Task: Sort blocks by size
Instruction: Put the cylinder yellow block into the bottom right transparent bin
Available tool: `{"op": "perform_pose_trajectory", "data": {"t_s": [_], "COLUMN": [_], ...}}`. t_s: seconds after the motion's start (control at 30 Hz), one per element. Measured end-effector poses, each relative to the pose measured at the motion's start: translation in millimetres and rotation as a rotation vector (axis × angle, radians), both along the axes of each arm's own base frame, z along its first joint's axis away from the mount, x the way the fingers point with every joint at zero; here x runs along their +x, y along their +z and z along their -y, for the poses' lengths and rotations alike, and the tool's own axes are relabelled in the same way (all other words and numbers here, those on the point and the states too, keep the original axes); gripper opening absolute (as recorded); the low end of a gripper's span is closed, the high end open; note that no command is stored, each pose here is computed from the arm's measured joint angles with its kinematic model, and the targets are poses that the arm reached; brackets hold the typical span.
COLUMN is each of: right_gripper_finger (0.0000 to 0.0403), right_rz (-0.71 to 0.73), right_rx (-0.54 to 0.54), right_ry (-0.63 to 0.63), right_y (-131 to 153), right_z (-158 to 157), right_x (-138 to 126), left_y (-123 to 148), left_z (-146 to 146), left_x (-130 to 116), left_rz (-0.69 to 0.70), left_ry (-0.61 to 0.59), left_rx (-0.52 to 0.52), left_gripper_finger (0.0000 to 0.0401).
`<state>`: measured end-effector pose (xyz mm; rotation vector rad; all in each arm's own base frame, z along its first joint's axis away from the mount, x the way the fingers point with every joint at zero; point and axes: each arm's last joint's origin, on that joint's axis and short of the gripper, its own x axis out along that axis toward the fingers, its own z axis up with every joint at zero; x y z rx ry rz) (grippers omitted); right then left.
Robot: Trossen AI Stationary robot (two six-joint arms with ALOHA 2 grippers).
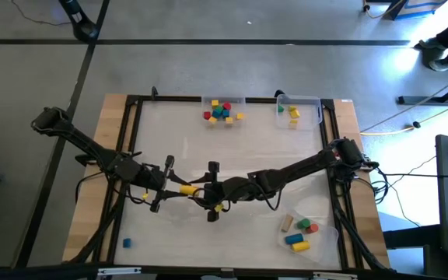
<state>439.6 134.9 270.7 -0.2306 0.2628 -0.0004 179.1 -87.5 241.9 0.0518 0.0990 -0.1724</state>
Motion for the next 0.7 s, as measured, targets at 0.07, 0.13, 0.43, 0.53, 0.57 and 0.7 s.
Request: {"op": "perform_pose_trajectory", "data": {"t_s": [0.07,0.13,0.43,0.53,0.57,0.7], "right_gripper_finger": [0.0213,0.0210,0.0176,0.0138,0.0128,0.0126], "right_rz": [0.006,0.006,-0.001,-0.003,-0.003,-0.004], "right_rx": [-0.001,-0.002,-0.003,-0.011,-0.017,-0.030], "right_ry": [0.001,0.001,0.002,-0.015,-0.026,-0.039], "right_y": [1.3,1.4,0.9,0.9,1.0,0.9], "right_z": [-0.3,-0.4,-0.4,0.2,0.6,0.7], "right_x": [0.2,0.2,0.0,-0.3,-0.4,-0.6], "left_y": [0.2,0.1,-0.1,-0.2,-0.1,-0.2], "left_z": [-0.1,0.0,-0.4,-0.9,-1.0,-0.6], "left_x": [0.1,0.0,0.1,-0.1,-0.1,-0.1], "left_rz": [0.002,0.001,0.001,0.001,0.001,-0.003], "left_ry": [0.000,0.000,0.010,0.024,0.026,0.017], "left_rx": [-0.001,0.000,0.001,0.002,0.002,-0.018], "left_gripper_finger": [0.0122,0.0122,0.0123,0.0123,0.0124,0.0136]}}
